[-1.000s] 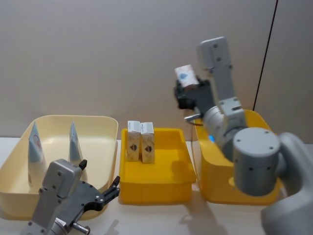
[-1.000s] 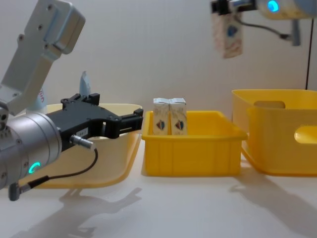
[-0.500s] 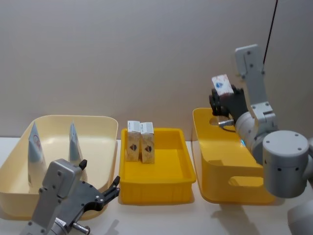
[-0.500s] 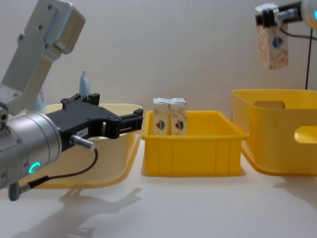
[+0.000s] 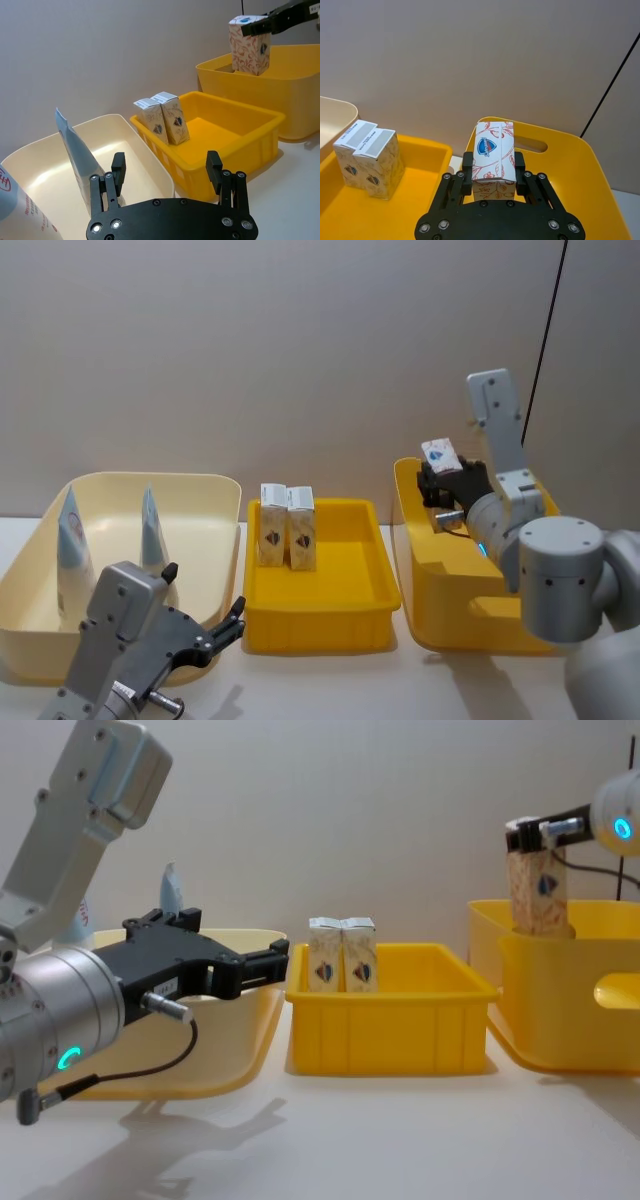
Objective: Bimanual collaborative sorting of washing and personal care products
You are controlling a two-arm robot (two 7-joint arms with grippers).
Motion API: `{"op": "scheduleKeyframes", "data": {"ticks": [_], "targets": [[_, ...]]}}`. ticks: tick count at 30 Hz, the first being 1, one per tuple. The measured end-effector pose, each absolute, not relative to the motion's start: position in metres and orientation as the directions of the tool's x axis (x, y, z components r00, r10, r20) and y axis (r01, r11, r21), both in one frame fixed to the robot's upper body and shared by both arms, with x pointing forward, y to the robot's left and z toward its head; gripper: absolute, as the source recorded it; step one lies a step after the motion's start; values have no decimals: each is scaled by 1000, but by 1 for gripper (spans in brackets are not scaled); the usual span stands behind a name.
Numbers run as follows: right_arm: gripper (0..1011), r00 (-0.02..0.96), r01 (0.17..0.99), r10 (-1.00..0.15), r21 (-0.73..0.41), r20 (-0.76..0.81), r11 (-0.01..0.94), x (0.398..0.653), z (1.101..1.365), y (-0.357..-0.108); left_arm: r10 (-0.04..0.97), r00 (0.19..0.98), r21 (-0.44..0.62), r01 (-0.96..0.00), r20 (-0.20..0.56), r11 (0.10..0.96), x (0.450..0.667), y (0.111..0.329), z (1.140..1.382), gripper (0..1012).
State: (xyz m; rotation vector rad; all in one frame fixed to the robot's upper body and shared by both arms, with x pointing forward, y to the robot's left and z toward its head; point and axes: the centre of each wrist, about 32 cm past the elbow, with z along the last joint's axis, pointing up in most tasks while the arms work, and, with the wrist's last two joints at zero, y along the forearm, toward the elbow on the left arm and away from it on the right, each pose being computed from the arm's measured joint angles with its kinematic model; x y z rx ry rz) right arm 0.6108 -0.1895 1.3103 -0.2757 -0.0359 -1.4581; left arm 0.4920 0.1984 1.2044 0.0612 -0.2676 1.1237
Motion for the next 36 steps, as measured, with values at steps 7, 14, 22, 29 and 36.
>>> {"op": "scheduleKeyframes", "data": {"ticks": [7,14,22,29,36], "targets": [[564,118,980,-977,-182,179,85,618,1305,-188,882,404,-86,-897,242,434,492,198,1204,1000],[794,119,977,-978,-198,170,85,623,1300,-187,882,404,-86,-897,242,434,492,198,1204,1001],[1000,120,975,-979,-208,165,84,626,1297,-186,882,404,-86,-897,243,434,492,198,1204,1001],[1001,119,975,-979,-205,163,85,626,1297,-186,882,404,-86,-897,242,434,492,198,1204,1001],[1001,112,983,-980,-164,166,84,620,1299,-188,882,404,-86,-897,242,434,492,198,1204,1001]]}}
